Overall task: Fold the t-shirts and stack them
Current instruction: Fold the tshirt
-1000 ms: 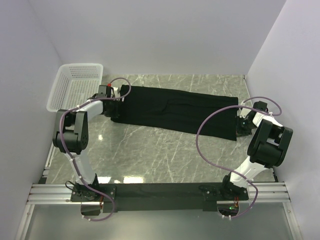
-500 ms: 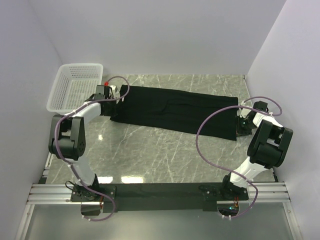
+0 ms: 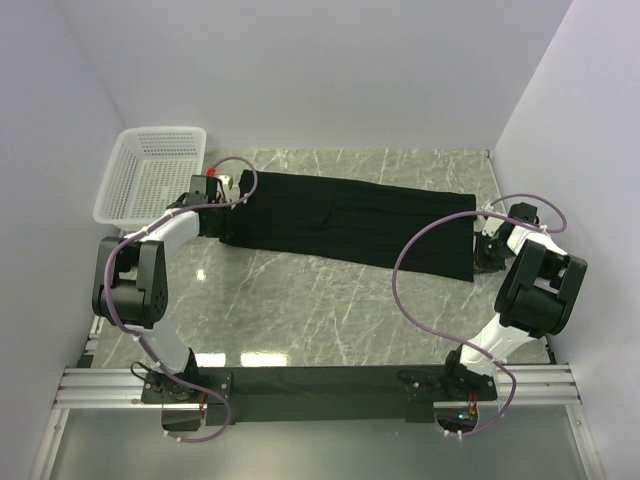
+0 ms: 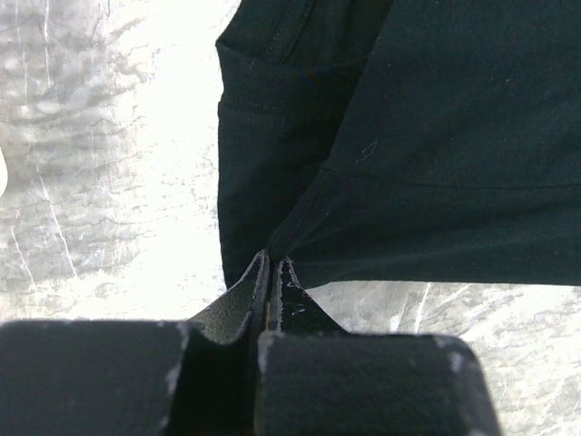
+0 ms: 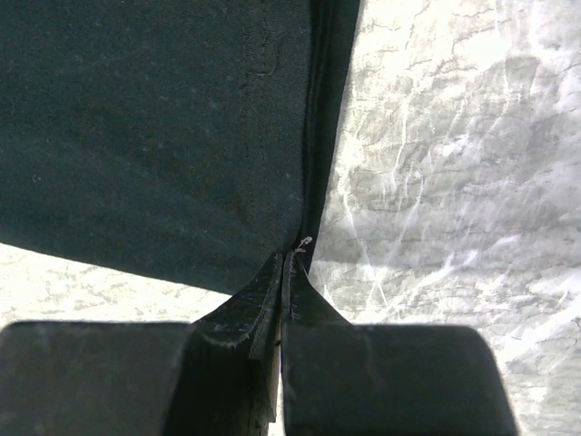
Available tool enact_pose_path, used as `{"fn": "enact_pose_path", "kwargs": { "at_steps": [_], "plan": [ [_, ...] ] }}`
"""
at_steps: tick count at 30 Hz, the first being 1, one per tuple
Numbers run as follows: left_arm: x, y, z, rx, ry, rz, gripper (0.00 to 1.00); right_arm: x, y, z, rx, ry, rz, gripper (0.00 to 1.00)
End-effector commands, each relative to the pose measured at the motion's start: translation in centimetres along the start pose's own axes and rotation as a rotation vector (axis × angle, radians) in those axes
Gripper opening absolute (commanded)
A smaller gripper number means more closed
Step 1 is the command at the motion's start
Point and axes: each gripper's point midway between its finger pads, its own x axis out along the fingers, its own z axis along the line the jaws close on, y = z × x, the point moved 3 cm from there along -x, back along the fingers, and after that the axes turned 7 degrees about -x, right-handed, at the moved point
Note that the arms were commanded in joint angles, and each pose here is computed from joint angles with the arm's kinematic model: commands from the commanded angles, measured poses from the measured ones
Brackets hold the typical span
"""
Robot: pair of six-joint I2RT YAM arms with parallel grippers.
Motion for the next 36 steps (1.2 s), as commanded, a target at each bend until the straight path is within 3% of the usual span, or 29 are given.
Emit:
{"fn": "enact_pose_path", "kwargs": {
  "at_steps": [1,18,20,21,22,23,25,27,32,36],
  "plan": [
    [0.0,0.2,0.9,-0.002,-0.032,-0.001,0.00,-1.3,-0.8,-0.9,0.001,0.058,-0.050,0.00],
    [2.2,-1.4,1.9,-0.051,-0.078,0.016,0.01,-2.0,-1.7,-1.4,-0.009,0.085,-0.083,0.00],
    [2.3,-1.3,1.9,-0.054,-0.080,0.017,0.03,-2.1,-1.6,-1.4,-0.018,0.087,-0.080,0.00],
    [2.3,-1.3,1.9,-0.055,-0.080,0.017,0.10,-2.2,-1.7,-1.3,-0.016,0.082,-0.081,0.00],
    [2.2,-1.4,1.8,-0.058,-0.077,0.011,0.16,-2.4,-1.8,-1.2,-0.025,0.078,-0.087,0.19],
    [1.8,-1.9,1.7,-0.060,-0.071,-0.006,0.30,-2.6,-2.0,-1.1,-0.036,0.075,-0.098,0.33],
    [0.9,-2.5,1.3,-0.067,-0.050,-0.042,0.45,-3.8,-2.9,-1.2,-0.056,0.097,-0.144,0.56],
    [-1.0,-4.4,0.6,-0.070,-0.014,-0.117,0.57,-4.6,-3.6,-1.3,-0.071,0.112,-0.167,0.64],
    [-5.5,-8.1,-1.4,-0.061,0.091,-0.263,0.62,-6.4,-6.0,-1.6,-0.144,0.126,-0.227,0.68],
    [-8.1,-9.8,-1.9,-0.094,0.124,-0.379,0.69,-6.9,-7.6,-0.1,-0.275,0.033,-0.296,0.67]
  ]
}}
